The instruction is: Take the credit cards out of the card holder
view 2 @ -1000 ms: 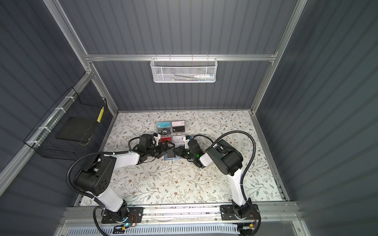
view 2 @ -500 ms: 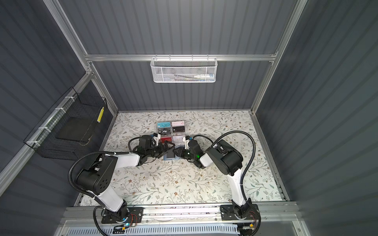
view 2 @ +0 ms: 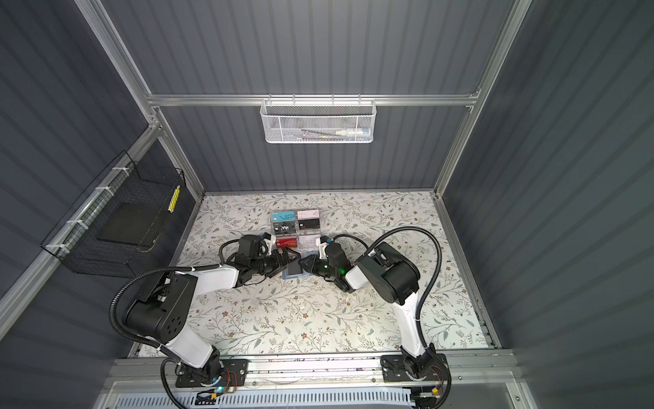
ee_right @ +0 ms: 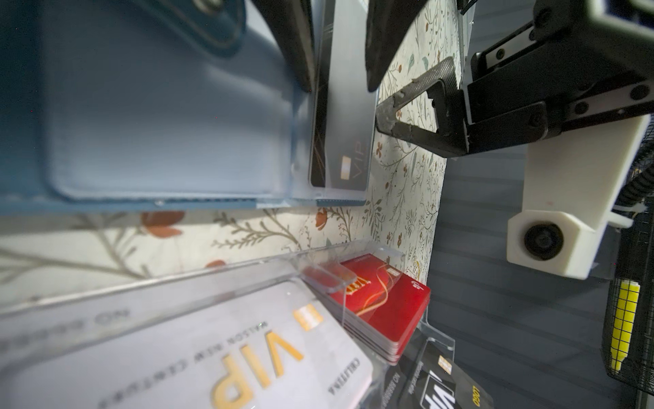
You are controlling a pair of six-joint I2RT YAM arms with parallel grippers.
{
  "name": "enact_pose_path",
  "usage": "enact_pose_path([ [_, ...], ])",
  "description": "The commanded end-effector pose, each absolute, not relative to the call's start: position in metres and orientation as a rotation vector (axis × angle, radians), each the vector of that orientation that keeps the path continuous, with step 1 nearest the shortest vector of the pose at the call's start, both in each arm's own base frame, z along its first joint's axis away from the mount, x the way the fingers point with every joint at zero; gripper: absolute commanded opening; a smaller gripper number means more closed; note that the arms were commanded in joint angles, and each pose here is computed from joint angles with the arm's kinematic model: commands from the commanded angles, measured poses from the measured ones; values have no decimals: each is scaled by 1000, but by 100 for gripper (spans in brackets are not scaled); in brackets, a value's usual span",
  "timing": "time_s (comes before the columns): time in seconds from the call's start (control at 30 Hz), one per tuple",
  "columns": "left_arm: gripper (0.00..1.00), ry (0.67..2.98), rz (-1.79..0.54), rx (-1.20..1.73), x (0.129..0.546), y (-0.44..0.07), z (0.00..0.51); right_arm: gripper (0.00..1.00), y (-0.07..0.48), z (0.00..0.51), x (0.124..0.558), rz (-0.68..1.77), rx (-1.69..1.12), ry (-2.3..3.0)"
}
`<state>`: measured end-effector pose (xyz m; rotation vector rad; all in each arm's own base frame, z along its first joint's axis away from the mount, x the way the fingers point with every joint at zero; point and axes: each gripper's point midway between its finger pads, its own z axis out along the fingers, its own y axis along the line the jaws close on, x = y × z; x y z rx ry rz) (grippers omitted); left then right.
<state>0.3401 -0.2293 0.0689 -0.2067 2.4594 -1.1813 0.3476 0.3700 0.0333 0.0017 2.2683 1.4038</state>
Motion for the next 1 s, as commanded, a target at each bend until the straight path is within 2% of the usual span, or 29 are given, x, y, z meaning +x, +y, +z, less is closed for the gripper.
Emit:
enact_pose_path([
  [0.0, 100, 2499, -1176, -215, 334, -226, 56, 28, 373, 17, 340, 1393, -25, 2323],
  [0.57, 100, 2515, -1177, -227, 330, -225, 45, 28, 383, 29, 336, 1514, -27, 2258],
  [0.97, 100, 2520, -1186, -238, 328, -225, 38, 26, 382, 31, 334, 1514, -37, 2244],
])
